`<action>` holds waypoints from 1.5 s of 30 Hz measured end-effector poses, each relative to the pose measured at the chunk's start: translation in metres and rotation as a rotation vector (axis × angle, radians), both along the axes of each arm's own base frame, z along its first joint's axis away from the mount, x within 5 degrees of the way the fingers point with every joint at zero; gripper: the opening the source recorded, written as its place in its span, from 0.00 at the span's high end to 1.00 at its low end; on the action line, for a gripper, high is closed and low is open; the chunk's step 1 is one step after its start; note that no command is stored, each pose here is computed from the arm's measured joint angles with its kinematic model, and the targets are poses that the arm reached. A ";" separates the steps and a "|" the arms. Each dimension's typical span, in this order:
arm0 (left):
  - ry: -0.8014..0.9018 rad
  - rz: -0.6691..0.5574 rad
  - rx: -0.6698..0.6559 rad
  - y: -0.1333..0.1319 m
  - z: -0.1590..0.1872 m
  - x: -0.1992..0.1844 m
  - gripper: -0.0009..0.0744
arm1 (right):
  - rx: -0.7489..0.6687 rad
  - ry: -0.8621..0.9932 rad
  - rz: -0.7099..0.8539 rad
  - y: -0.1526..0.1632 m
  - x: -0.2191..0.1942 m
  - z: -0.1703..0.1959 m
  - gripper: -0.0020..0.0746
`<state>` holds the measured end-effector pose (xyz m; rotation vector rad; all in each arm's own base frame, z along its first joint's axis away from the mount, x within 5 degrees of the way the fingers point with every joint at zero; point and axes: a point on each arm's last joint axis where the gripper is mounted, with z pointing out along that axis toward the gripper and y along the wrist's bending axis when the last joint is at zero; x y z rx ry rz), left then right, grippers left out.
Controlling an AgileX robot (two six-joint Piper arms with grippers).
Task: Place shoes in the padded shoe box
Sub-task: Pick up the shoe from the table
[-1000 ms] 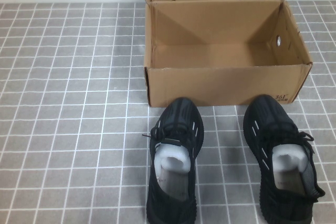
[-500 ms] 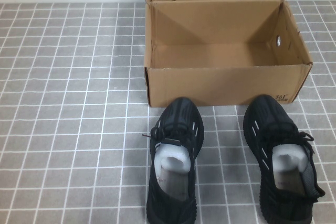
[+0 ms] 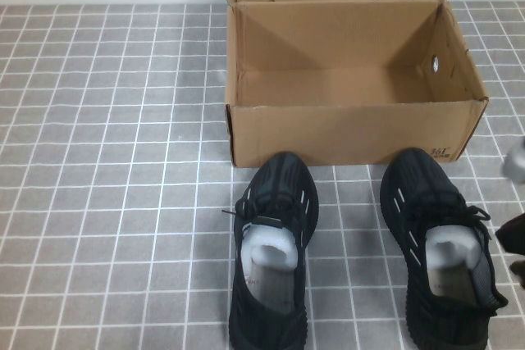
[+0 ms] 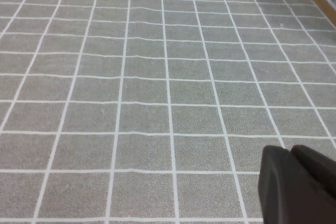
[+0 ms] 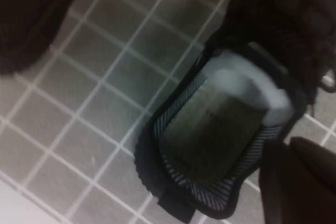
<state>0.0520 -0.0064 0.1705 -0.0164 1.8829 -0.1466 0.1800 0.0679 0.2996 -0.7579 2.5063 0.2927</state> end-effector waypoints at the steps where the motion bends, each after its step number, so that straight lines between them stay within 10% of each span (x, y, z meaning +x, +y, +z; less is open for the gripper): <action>1: 0.000 0.000 0.000 0.000 0.000 0.000 0.99 | -0.015 0.003 0.023 0.001 0.001 -0.002 0.98; 12: 0.000 0.000 0.000 0.000 0.000 0.000 0.99 | -0.187 -0.039 0.183 0.015 0.015 -0.014 0.61; 23: 0.000 0.000 0.000 0.000 0.000 0.000 0.99 | -0.190 -0.095 0.171 0.026 0.044 -0.032 0.56; 31: 0.000 0.000 0.000 0.000 0.000 0.000 0.99 | -0.213 -0.016 0.174 0.031 0.060 -0.059 0.58; 36: 0.000 0.000 0.000 0.000 0.000 0.000 0.99 | -0.197 0.008 0.128 0.033 0.064 -0.060 0.88; 45: 0.000 0.000 0.000 0.000 0.000 0.000 0.99 | -0.178 0.111 0.081 0.037 0.068 -0.033 0.96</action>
